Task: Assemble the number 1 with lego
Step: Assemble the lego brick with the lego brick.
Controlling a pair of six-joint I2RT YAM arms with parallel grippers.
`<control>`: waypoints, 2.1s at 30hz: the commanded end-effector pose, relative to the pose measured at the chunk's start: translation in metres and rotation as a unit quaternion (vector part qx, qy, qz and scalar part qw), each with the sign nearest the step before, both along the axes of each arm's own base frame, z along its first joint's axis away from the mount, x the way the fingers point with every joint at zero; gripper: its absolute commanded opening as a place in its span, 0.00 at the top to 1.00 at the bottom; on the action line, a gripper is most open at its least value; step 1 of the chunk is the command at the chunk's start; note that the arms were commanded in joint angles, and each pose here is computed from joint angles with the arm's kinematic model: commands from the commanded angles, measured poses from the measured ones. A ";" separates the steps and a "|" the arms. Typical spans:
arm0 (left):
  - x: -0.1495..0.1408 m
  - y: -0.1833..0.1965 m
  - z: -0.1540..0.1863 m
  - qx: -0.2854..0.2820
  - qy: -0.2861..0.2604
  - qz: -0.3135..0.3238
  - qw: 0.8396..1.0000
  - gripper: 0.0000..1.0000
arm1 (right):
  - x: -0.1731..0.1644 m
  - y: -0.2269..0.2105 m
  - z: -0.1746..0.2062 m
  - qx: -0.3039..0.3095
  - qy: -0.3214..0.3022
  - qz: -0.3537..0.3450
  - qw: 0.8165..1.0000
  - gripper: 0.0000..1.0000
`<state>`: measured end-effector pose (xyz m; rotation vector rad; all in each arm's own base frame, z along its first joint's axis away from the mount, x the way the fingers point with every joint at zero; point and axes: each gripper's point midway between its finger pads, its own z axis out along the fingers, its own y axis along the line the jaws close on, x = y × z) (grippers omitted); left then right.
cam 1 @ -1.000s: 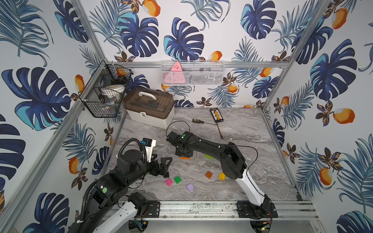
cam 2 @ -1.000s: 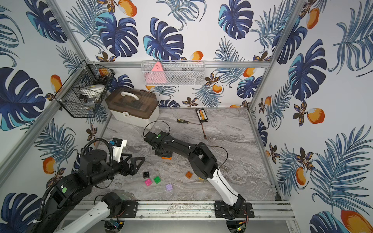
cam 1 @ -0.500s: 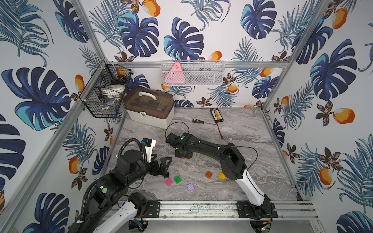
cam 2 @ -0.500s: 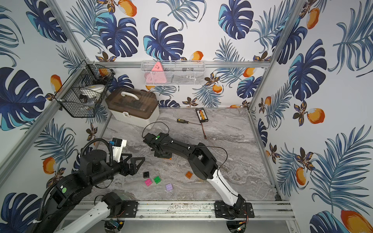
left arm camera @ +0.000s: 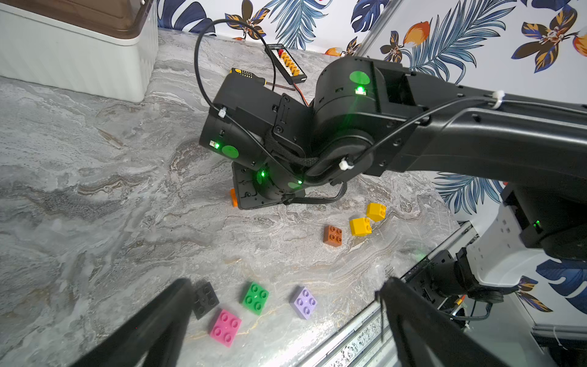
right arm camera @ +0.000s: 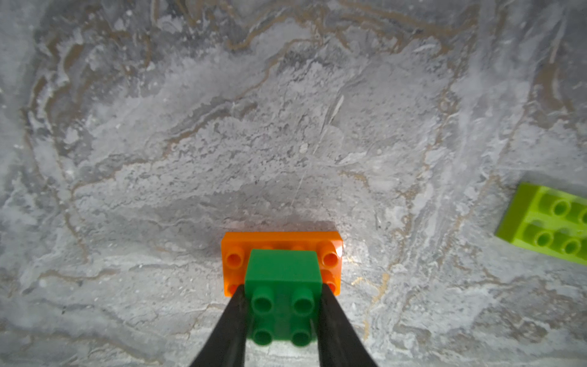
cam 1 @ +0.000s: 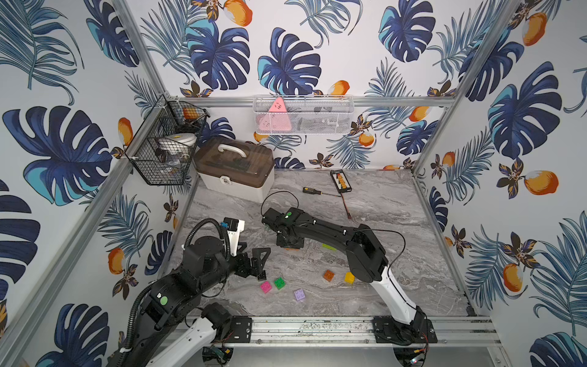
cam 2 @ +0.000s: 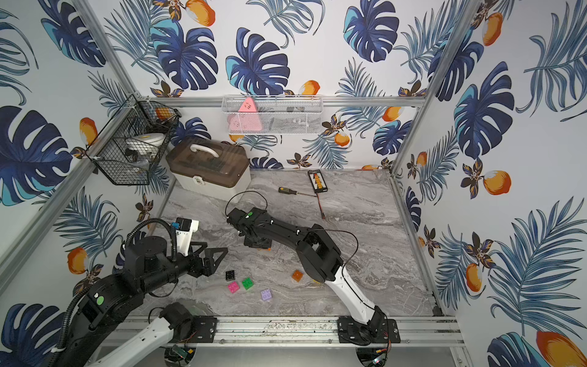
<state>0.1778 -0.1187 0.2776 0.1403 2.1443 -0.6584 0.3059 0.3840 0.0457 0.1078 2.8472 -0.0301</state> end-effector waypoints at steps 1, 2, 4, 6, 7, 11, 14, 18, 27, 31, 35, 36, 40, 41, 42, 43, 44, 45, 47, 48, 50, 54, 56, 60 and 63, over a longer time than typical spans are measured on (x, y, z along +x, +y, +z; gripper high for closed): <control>0.003 0.000 0.004 0.001 -0.012 -0.001 1.000 0.01 | 0.002 -0.004 0.003 -0.012 0.001 0.002 1.000 0.82; 0.003 0.000 0.003 0.001 -0.011 0.000 1.000 0.01 | 0.003 -0.004 0.002 -0.011 0.002 0.000 1.000 0.82; 0.003 0.000 0.004 0.000 -0.012 0.000 1.000 0.01 | 0.004 -0.002 0.002 -0.009 0.003 0.000 1.000 0.82; 0.002 0.000 0.004 0.000 -0.014 0.000 1.000 0.01 | 0.003 0.000 0.001 -0.004 0.005 0.000 1.000 0.82; 0.002 0.001 0.005 0.000 -0.014 0.001 1.000 0.01 | 0.002 0.000 0.000 -0.004 0.007 0.000 1.000 0.82; 0.002 0.000 0.005 -0.001 -0.014 0.000 1.000 0.01 | 0.000 -0.002 -0.005 -0.010 0.011 0.001 1.000 0.82; 0.002 0.001 0.005 -0.001 -0.014 0.000 1.000 0.01 | 0.001 -0.004 -0.006 -0.014 0.011 0.007 1.000 0.82; 0.002 0.000 0.005 -0.001 -0.016 -0.002 1.000 0.01 | 0.001 -0.003 -0.009 -0.022 0.019 0.022 0.999 0.83; 0.002 0.000 0.005 -0.002 -0.014 0.000 1.000 0.01 | 0.002 -0.012 -0.005 -0.020 0.019 0.017 0.999 0.83; 0.002 0.000 0.003 0.000 -0.012 0.000 1.000 0.01 | -0.001 -0.012 -0.006 -0.015 0.023 0.017 0.999 0.83; 0.002 0.001 0.004 0.000 -0.014 0.001 1.000 0.01 | -0.003 -0.003 -0.010 -0.004 0.024 0.019 1.000 0.84; 0.002 0.001 0.004 0.000 -0.014 0.001 1.000 0.01 | -0.003 -0.001 -0.009 -0.003 0.022 0.020 1.000 0.84; 0.002 0.001 0.004 -0.001 -0.014 0.002 1.000 0.01 | -0.003 0.001 -0.007 -0.010 0.021 0.021 1.000 0.84; 0.002 0.001 0.004 0.000 -0.014 0.002 1.000 0.01 | -0.003 0.001 -0.007 -0.009 0.020 0.021 1.000 0.84; 0.002 0.001 0.005 -0.001 -0.015 0.002 1.000 0.01 | -0.003 0.001 -0.007 -0.009 0.018 0.021 1.000 0.84; 0.002 0.001 0.004 0.000 -0.014 0.001 1.000 0.01 | -0.004 0.000 -0.008 -0.010 0.018 0.019 1.000 0.84; 0.002 0.001 0.004 0.000 -0.013 0.001 1.000 0.01 | -0.005 -0.002 -0.009 -0.013 0.017 0.018 1.000 0.84; 0.002 0.001 0.005 -0.001 -0.015 0.001 1.000 0.01 | -0.005 -0.001 -0.009 -0.011 0.018 0.018 1.000 0.84; 0.002 0.001 0.005 -0.001 -0.016 0.001 1.000 0.01 | -0.007 0.001 -0.009 -0.005 0.019 0.019 1.000 0.85; 0.002 0.002 0.006 -0.002 -0.017 0.003 1.000 0.01 | -0.008 0.002 -0.008 -0.006 0.019 0.022 1.000 0.85; 0.002 0.002 0.005 -0.001 -0.017 0.002 1.000 0.01 | -0.008 0.005 -0.005 -0.008 0.014 0.027 0.999 0.85; 0.002 0.002 0.005 -0.001 -0.017 0.003 1.000 0.01 | -0.006 0.008 0.001 -0.005 0.006 0.033 0.999 0.85; 0.001 0.002 0.005 -0.001 -0.018 0.003 1.000 0.01 | -0.006 0.008 0.004 -0.005 0.003 0.035 0.999 0.85; 0.001 0.002 0.006 -0.002 -0.018 0.002 1.000 0.01 | -0.006 0.012 0.009 0.001 0.001 0.040 0.999 0.85; 0.001 0.002 0.006 -0.002 -0.018 0.001 1.000 0.01 | -0.006 0.014 0.008 -0.002 0.000 0.043 0.999 0.85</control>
